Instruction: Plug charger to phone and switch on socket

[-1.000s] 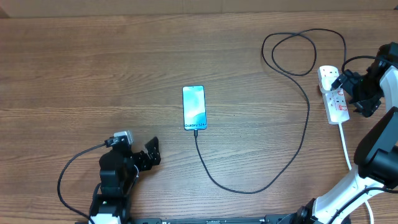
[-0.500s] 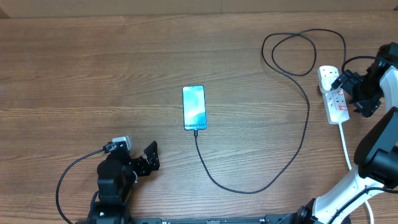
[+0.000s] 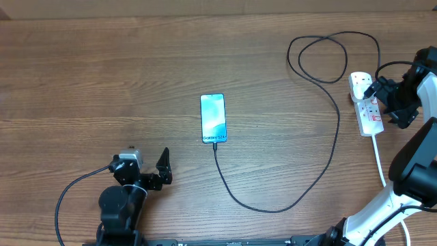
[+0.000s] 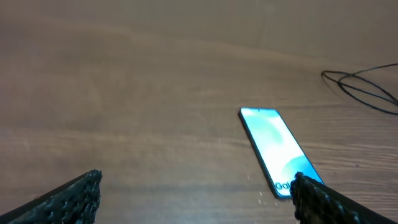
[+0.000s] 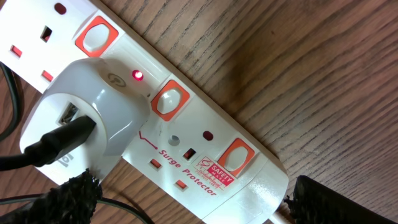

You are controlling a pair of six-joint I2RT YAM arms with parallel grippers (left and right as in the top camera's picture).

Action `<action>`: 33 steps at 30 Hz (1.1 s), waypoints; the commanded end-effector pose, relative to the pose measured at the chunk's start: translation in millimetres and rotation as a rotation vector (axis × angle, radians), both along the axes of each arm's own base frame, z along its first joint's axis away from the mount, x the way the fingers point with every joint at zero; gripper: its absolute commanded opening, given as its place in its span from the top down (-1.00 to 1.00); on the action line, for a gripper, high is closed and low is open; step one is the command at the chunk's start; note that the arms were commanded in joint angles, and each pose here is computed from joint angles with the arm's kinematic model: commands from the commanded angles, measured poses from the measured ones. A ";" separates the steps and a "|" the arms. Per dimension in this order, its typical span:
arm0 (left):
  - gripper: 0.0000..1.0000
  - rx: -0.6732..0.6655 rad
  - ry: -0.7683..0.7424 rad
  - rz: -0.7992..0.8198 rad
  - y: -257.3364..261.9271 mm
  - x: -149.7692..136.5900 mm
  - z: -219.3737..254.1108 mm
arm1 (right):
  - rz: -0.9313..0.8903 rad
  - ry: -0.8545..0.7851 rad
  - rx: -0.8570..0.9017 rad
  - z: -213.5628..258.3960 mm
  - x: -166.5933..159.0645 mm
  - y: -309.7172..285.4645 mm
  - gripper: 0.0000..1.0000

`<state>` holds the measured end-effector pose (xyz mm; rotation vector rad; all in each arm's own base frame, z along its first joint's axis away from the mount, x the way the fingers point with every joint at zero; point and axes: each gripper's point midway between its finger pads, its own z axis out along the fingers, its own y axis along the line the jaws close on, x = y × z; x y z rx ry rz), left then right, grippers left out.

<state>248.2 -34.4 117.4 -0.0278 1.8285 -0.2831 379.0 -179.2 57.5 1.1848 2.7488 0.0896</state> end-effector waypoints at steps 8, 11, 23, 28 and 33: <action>-0.99 0.233 -0.121 0.076 21.0 0.0 20.3 | 0.012 -0.055 -0.023 19.9 9.5 -2.2 -1.00; -0.99 0.274 -0.161 0.097 25.2 -0.9 29.0 | 0.012 -0.055 -0.023 19.9 9.5 -2.2 -1.00; -0.99 0.341 -0.210 0.086 24.6 -2.3 38.5 | 0.012 -0.055 -0.023 19.9 9.5 -2.2 -1.00; -0.99 0.341 -0.209 0.086 24.5 -2.3 38.4 | 0.012 -0.055 -0.023 19.9 9.5 -2.2 -1.00; -0.99 0.341 -0.209 0.086 24.5 -2.3 38.4 | 0.011 -0.055 -0.023 19.9 9.5 -2.2 -1.00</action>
